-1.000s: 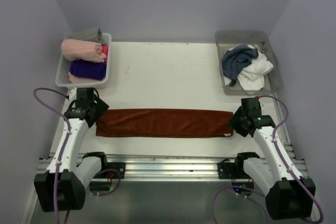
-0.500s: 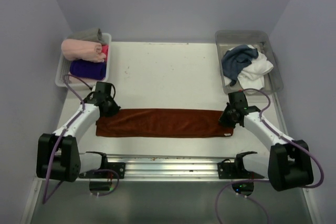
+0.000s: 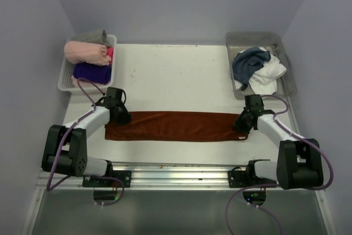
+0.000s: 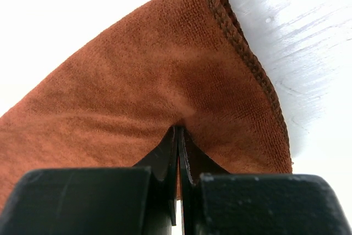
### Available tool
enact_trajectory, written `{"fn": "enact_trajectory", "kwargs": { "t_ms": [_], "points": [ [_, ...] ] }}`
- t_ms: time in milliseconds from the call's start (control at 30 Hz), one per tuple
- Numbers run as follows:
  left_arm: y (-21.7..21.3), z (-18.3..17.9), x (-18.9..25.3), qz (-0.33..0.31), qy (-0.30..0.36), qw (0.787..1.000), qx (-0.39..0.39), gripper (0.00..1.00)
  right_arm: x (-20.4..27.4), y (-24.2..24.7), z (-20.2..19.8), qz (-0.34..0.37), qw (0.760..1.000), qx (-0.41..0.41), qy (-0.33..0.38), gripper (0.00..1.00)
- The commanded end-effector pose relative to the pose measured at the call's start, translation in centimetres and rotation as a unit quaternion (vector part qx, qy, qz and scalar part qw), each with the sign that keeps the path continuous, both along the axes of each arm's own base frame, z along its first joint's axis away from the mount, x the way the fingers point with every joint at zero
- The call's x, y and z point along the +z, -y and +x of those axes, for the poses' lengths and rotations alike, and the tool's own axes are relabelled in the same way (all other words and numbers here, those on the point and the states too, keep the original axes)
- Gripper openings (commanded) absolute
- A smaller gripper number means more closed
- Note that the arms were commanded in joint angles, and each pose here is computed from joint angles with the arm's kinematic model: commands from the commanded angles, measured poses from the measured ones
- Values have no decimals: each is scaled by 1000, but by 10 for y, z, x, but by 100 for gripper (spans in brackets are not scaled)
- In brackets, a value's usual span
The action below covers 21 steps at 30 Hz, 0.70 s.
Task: Roll the towels
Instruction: Fold the towel
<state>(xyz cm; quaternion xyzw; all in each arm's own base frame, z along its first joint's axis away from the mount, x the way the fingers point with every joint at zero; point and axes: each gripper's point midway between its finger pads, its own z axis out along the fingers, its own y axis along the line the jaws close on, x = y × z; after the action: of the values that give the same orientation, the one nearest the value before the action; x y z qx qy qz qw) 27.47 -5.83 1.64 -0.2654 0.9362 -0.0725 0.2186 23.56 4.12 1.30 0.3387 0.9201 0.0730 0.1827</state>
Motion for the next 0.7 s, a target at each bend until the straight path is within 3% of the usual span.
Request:
{"fn": "enact_trajectory", "kwargs": {
  "t_ms": [0, 233, 533, 667],
  "points": [
    [-13, -2, 19, 39, 11, 999, -6, 25, -2, 13, -7, -29, 1000, -12, -3, 0],
    [-42, -33, 17, 81, -38, 994, 64, 19, 1, 11, -6, -22, 1000, -6, 2, 0],
    [-81, -66, 12, 124, -100, 972, 176, 19, 1, 12, -4, -29, 1000, -2, 0, 0],
    [-92, -69, 24, 141, -98, 963, 210, 20, 3, 14, -1, -33, 999, -1, 5, 0]
  ]
}}
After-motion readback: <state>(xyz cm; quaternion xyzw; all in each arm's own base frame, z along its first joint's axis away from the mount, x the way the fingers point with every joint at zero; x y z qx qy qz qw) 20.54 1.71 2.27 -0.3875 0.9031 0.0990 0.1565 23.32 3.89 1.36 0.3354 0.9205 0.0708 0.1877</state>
